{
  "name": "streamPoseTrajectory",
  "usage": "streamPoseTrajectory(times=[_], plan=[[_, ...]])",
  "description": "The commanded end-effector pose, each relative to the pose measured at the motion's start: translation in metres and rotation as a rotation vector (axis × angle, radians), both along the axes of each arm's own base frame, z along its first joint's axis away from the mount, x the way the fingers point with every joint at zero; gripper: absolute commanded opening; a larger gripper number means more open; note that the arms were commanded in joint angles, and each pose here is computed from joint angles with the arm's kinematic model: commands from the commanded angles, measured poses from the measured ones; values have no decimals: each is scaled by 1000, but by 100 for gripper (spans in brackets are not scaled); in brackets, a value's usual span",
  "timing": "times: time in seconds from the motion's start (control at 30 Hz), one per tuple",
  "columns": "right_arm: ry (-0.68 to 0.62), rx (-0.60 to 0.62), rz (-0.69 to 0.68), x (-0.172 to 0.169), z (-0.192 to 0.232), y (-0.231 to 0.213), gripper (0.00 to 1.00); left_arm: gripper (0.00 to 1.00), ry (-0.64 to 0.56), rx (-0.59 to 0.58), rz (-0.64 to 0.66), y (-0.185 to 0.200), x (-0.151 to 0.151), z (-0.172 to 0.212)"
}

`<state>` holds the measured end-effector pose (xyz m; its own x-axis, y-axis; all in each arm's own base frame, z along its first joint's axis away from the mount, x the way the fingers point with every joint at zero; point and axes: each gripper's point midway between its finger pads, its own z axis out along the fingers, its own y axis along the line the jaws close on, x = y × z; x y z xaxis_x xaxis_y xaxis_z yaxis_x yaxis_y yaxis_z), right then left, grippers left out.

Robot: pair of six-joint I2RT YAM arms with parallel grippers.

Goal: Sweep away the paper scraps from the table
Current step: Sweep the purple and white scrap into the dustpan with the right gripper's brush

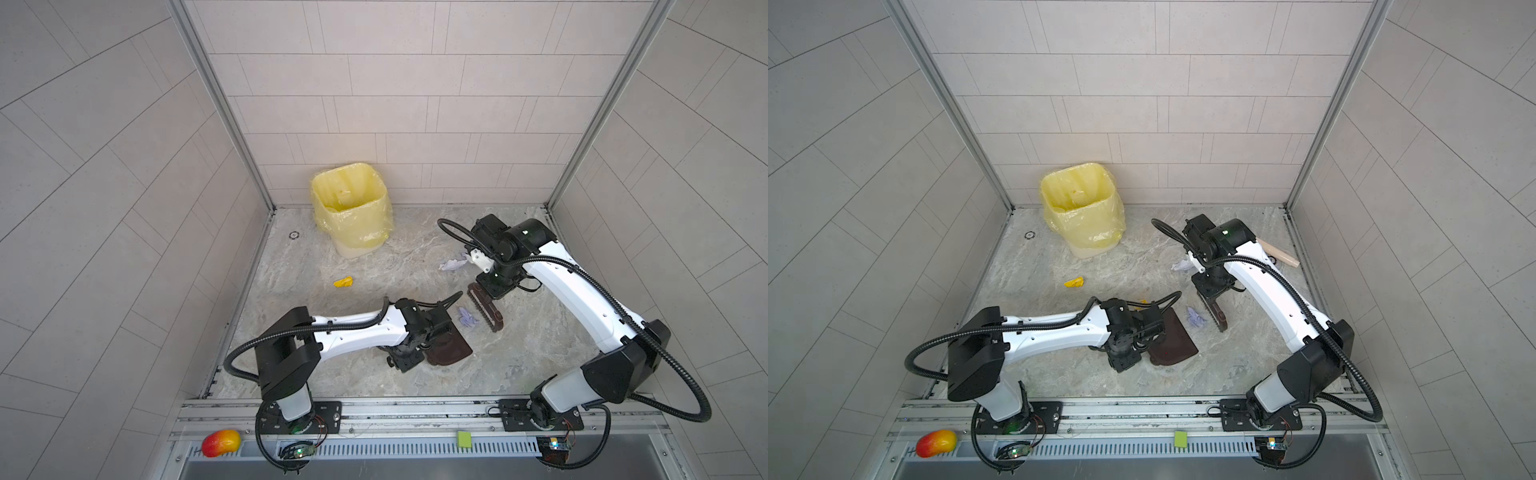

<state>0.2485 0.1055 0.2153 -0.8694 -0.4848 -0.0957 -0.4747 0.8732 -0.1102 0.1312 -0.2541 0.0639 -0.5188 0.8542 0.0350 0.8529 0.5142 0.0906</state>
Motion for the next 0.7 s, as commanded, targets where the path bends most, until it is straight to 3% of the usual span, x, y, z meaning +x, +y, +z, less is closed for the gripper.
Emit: streamPoseTrajectory(times=[0.0, 0.33, 0.67], plan=[[4, -14, -17, 1, 0, -4, 0, 0, -28, -18, -29, -10, 7, 4], [60, 21, 17, -7, -5, 4, 0, 0, -15, -31, -25, -16, 7, -2], [144, 119, 79, -35, -2, 21, 0, 0, -2, -31, -8, -17, 9, -7]])
